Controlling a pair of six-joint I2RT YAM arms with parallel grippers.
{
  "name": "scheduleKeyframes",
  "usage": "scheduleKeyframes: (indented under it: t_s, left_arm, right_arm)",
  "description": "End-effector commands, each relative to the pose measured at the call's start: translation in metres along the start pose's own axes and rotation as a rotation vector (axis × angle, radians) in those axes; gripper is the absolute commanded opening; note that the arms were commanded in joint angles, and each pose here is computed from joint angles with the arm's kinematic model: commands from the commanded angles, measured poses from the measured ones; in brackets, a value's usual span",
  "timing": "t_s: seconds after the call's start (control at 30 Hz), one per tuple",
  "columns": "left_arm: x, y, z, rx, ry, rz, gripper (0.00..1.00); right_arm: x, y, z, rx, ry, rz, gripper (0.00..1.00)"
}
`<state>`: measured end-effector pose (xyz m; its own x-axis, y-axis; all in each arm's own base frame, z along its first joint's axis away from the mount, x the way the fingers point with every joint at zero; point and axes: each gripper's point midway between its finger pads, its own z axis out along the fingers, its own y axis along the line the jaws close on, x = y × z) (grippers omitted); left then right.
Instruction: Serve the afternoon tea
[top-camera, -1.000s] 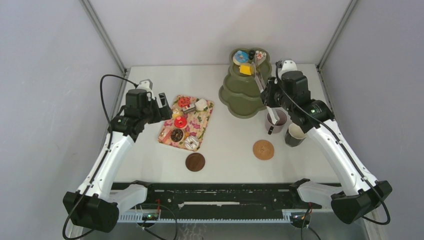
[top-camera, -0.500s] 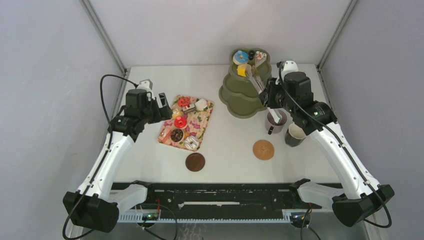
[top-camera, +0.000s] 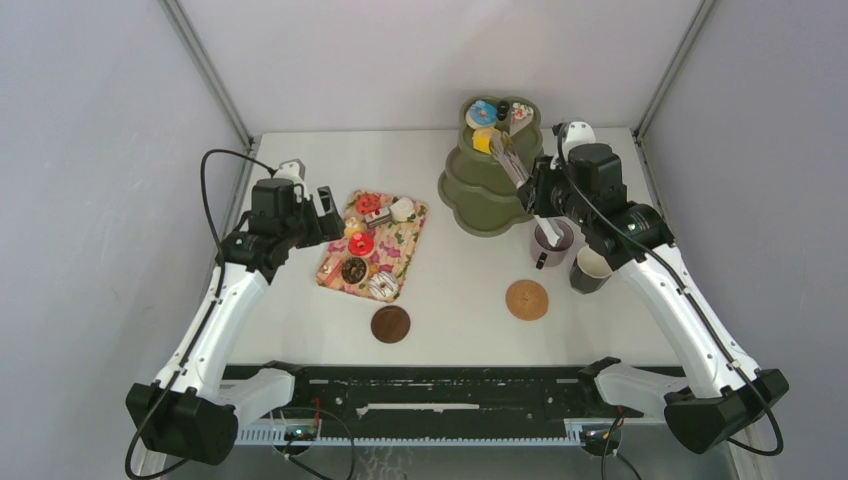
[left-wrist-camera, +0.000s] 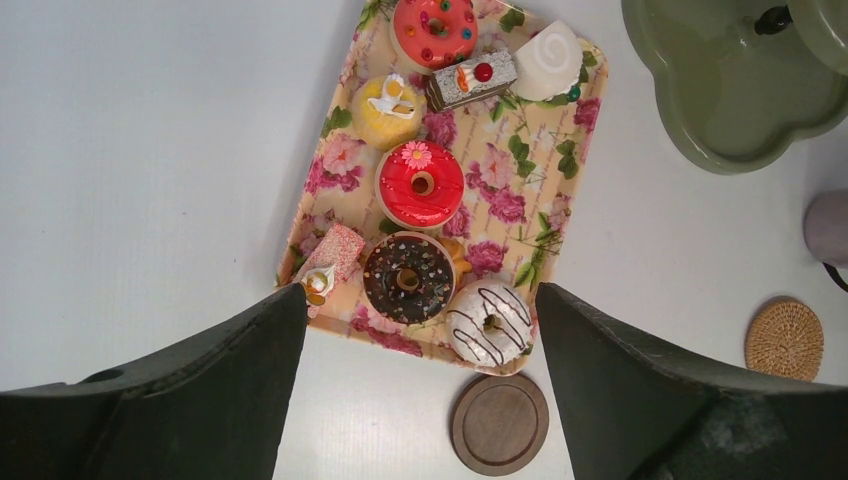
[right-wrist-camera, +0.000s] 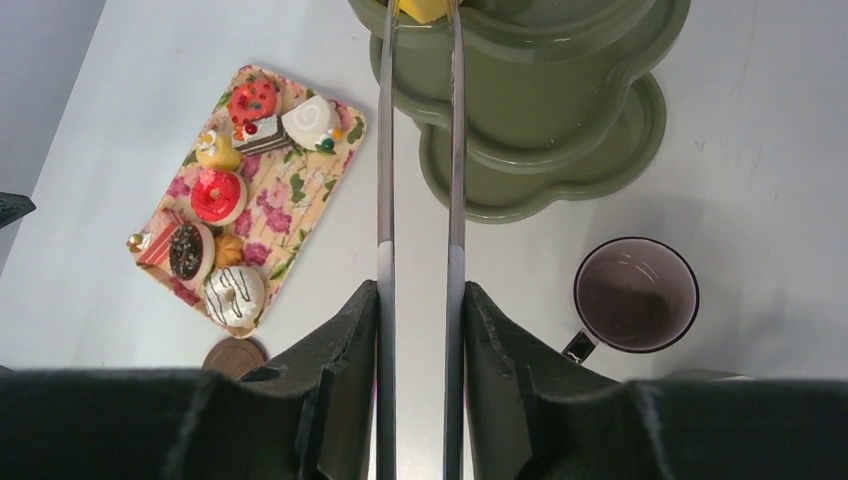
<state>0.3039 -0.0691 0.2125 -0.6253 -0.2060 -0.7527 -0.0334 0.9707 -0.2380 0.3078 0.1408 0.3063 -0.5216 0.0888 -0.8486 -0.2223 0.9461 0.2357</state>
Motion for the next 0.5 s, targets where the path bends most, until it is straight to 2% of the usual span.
scheduleKeyframes:
  t_s: [0.0, 0.13, 0.33, 0.47]
  left_arm:
    - [-0.0195, -0.0043, -0.0088, 0.011, -0.064, 0.019, 0.89]
    - [-0.0191, -0.0038, -0.0084, 0.008, -0.062, 0.019, 0.89]
    - [-0.0194, -0.0043, -0.0077, 0.010, -0.060, 0.017, 0.89]
    - [-0.0196, -0.0052, -0.0078, 0.013, -0.059, 0.016, 0.89]
  right_arm:
    - [-0.0181, 0.0058, 0.0008, -0.027, -0.065, 0.003, 0.35]
    - [-0.0174, 0.0045, 0.0016, -0.025, -0.061, 0.002, 0.27]
    - [-0.0216, 0.0008, -0.0005, -0.009, -0.081, -0.017, 0.01]
    - [-0.0271, 0.0002, 0.0003, -0.008, -0.118, -0.048, 0.00]
